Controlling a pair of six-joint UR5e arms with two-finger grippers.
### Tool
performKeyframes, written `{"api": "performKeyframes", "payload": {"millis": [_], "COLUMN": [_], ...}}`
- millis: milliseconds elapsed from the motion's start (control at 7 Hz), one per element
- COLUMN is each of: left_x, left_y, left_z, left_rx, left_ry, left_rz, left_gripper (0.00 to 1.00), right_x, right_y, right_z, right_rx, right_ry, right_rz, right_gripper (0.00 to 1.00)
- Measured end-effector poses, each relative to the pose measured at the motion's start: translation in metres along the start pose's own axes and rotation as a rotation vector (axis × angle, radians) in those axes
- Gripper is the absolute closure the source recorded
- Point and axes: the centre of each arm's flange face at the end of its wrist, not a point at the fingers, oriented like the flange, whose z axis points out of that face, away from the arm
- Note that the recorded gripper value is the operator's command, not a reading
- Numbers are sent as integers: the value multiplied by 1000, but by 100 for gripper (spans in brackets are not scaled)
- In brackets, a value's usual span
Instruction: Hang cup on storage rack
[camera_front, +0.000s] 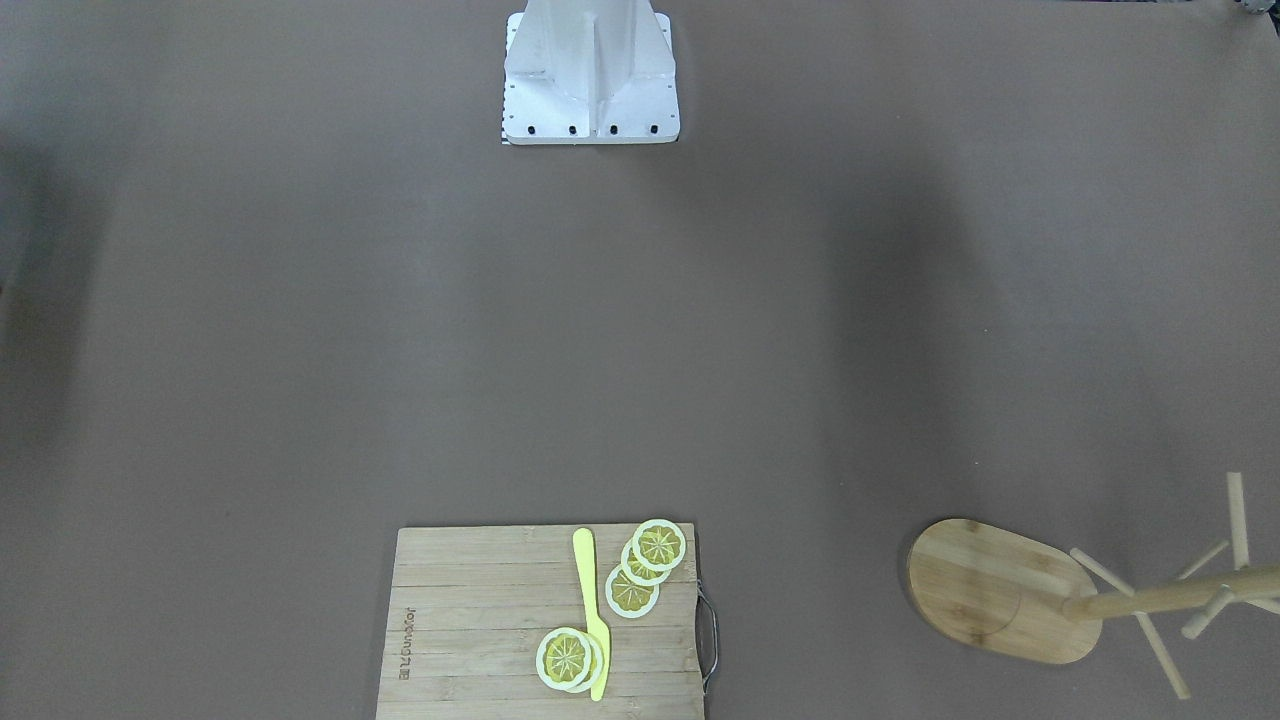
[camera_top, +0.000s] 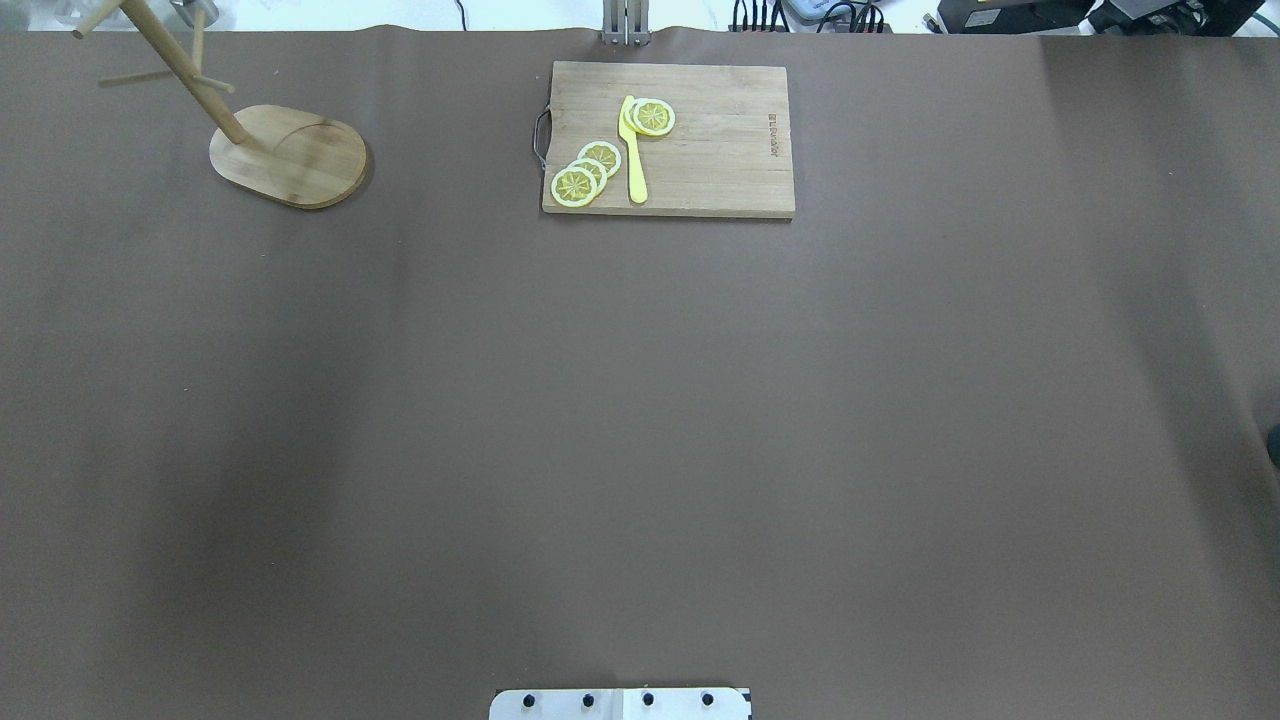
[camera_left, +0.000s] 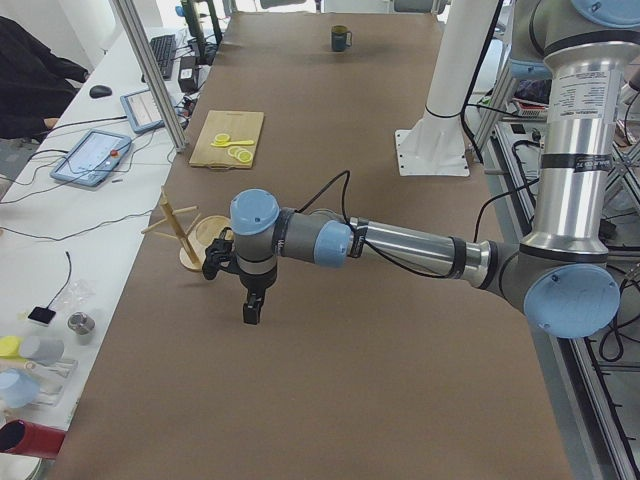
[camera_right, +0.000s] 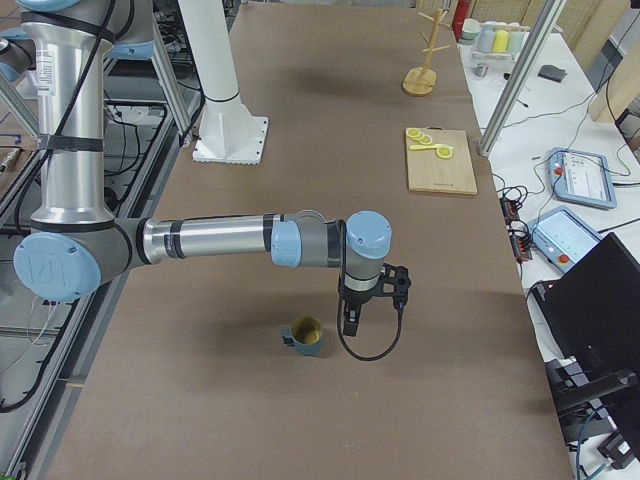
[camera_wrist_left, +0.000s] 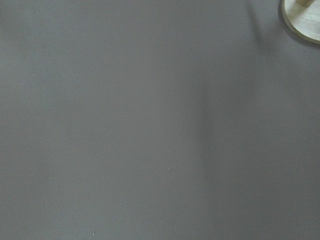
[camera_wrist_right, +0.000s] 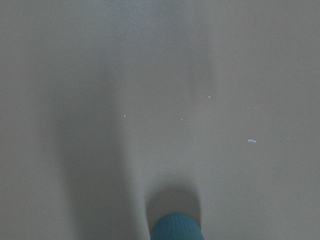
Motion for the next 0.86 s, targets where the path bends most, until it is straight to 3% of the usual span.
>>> {"api": "performKeyframes", "payload": {"millis": [857], "left_x": [3], "left_y": [-1], "left_z": [-3], "left_rx": [7], "left_ry": [2], "left_rz": [5], "left_gripper": [2], "right_x": [-5], "right_y": [-11], "right_z": [-5], "right_rx": [15], "right_ry": [29], "right_rz": [-14], "right_gripper": [0]}}
